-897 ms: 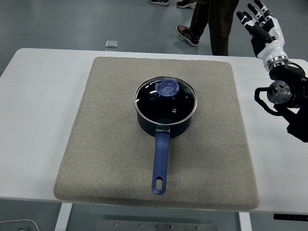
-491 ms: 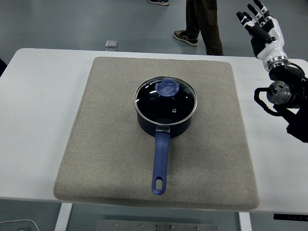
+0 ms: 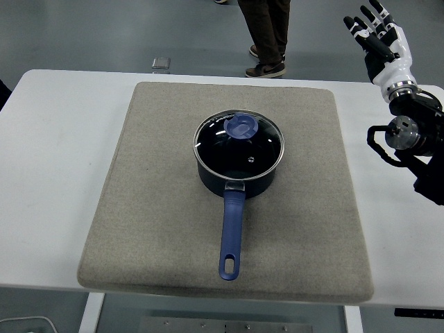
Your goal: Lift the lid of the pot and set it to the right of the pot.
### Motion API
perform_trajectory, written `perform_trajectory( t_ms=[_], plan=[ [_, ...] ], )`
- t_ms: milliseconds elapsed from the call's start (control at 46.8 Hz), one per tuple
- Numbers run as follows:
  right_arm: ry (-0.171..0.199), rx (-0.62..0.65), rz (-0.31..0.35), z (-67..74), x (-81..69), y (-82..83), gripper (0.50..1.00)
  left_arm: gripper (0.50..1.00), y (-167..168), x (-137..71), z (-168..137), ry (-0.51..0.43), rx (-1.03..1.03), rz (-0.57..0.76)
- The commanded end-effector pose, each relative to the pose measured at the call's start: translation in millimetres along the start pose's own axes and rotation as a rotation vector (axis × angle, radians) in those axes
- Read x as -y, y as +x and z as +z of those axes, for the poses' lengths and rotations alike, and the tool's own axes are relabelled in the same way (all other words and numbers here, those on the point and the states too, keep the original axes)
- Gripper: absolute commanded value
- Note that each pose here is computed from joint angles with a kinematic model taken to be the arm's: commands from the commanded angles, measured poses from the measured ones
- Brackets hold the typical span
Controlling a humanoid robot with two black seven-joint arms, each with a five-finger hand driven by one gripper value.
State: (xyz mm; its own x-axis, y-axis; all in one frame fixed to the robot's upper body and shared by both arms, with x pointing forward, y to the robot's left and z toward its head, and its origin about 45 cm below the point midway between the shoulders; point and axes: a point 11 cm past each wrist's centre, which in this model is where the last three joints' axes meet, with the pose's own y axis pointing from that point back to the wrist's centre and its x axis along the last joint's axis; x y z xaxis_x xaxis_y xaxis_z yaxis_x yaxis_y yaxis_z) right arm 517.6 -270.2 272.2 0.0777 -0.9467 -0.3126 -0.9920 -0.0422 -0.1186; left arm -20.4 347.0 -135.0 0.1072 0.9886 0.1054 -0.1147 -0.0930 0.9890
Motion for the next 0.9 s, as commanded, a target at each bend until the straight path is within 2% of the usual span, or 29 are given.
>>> perform_trajectory(
  t_ms=[0, 128, 748, 876],
  plan=[
    [0.003, 0.0, 0.003, -1.3, 0.5, 0.8, 0.907, 1.0, 0.0, 0.0, -0.2, 0.0, 0.0, 0.001],
    [0.015, 0.022, 0.017, -3.8, 1.4, 2.5, 0.907, 1.0, 0.1, 0.0, -0.2, 0.0, -0.001, 0.001],
    [0.009, 0.008, 0.022, -1.9, -1.0, 8.4, 0.907, 1.0, 0.1, 0.1, 0.7, -0.001, 0.0, 0.001],
    [-0.002, 0.01, 0.015, 3.9, -2.4, 4.2, 0.907, 1.0, 0.0, 0.0, -0.3, 0.001, 0.002, 0.0]
  ],
)
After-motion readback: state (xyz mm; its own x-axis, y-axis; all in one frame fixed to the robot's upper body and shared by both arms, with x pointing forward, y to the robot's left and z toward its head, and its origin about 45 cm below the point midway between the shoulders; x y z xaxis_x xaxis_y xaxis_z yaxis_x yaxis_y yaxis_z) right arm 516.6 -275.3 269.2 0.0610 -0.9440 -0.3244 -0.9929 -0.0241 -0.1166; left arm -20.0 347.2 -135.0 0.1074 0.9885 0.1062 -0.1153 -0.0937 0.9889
